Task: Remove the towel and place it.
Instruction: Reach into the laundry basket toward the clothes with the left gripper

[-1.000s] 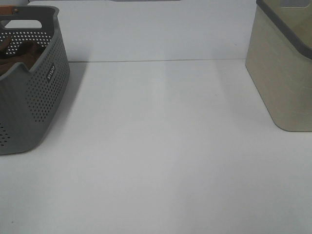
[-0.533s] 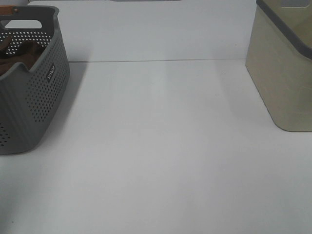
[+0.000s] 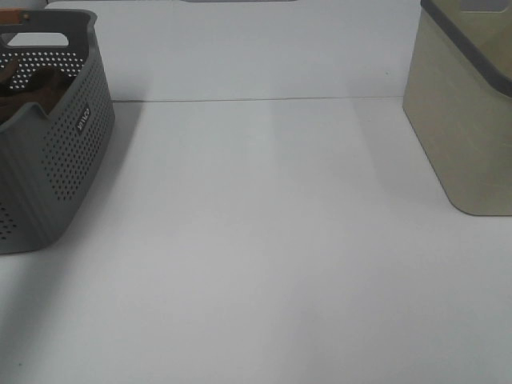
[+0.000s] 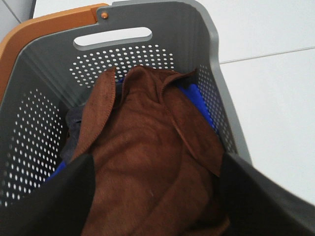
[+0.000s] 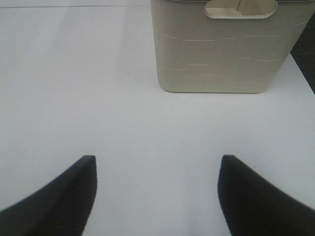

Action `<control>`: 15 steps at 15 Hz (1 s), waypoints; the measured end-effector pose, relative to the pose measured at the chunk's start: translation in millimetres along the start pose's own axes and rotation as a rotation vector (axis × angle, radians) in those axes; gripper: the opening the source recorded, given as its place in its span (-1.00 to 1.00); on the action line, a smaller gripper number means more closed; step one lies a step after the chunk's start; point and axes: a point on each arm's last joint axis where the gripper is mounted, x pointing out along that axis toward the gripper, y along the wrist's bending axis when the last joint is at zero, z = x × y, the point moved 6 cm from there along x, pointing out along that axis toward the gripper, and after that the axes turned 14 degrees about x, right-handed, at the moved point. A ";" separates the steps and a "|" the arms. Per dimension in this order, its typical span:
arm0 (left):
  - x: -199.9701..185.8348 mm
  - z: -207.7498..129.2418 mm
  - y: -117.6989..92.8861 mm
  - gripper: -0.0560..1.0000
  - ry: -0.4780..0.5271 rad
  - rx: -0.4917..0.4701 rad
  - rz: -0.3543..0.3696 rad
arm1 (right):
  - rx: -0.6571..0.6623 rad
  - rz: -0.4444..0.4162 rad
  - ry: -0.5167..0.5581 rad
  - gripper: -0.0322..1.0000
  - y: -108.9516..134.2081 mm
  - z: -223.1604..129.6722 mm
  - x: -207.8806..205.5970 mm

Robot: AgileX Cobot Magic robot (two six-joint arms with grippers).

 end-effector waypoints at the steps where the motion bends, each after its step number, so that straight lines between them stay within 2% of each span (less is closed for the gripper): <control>1: 17.7 10.8 6.6 0.40 0.021 0.020 0.014 | 0.000 0.000 0.000 0.35 0.0 0.0 0.0; 6: 103.7 32.2 32.9 0.40 0.146 0.031 0.110 | 0.000 0.000 0.000 0.35 0.0 0.0 0.0; 11: 164.3 22.2 38.7 0.40 0.271 0.033 0.140 | 0.000 0.000 0.000 0.35 0.0 0.0 0.0; 15: 197.5 12.2 37.6 0.38 0.301 0.049 0.152 | 0.000 0.000 0.000 0.35 0.0 0.0 0.0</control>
